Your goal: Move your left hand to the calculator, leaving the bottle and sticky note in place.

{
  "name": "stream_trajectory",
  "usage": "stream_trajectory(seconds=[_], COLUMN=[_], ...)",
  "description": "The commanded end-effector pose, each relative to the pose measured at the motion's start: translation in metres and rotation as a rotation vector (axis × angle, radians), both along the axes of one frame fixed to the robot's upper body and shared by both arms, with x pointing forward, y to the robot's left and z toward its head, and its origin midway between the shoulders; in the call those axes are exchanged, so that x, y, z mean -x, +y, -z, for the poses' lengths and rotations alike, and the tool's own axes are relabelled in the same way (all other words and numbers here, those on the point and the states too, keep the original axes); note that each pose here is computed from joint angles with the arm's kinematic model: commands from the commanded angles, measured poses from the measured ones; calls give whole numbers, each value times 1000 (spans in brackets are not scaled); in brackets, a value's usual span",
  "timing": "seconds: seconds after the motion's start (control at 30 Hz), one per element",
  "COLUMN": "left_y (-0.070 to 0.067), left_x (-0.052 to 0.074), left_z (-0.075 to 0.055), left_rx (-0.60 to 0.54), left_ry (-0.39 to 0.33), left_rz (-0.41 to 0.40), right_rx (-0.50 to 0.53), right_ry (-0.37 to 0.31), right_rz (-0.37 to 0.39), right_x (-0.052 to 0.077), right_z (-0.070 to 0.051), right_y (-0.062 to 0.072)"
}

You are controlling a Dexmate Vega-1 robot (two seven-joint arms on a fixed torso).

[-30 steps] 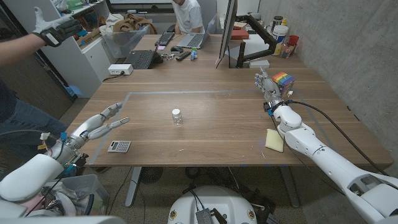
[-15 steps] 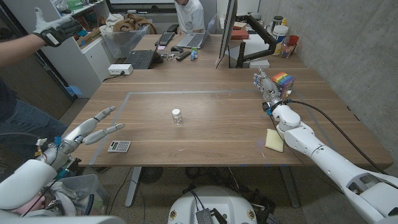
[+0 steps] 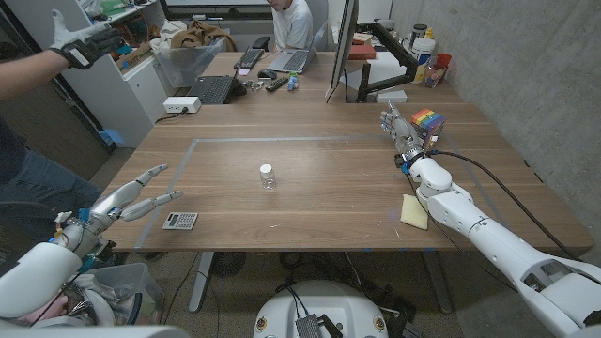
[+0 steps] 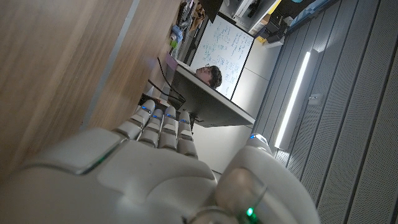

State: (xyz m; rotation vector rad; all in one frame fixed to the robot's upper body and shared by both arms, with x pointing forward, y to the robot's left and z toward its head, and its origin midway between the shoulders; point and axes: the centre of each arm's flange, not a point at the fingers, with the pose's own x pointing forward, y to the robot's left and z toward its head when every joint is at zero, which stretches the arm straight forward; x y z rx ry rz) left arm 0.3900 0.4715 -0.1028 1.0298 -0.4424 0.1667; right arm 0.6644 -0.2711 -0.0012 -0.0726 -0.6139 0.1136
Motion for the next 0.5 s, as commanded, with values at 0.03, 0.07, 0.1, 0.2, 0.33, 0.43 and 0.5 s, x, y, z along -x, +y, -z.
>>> stream_trajectory(seconds=[0.03,0.07,0.1,0.2,0.33,0.43,0.5], left_y=[2,1,1,1,0,-3,-4], left_x=[-7,-7,-8,-9,-10,-11,-12], left_z=[-3,-3,-4,-5,-4,-3,-3], left_rx=[-54,-55,-54,-63,-63,-77,-86], left_ry=[17,18,19,23,30,31,32], left_rz=[-41,-42,-42,-49,-50,-53,-57], right_rx=[-11,-11,-12,-14,-14,-18,-22], right_ry=[-19,-21,-21,-23,-26,-23,-23], right_rz=[0,1,1,0,-2,-5,-8], right_x=[1,1,1,1,1,1,0], right_z=[-2,-2,-2,-3,-3,-2,-1], right_y=[-4,-4,-5,-5,-6,-6,-6])
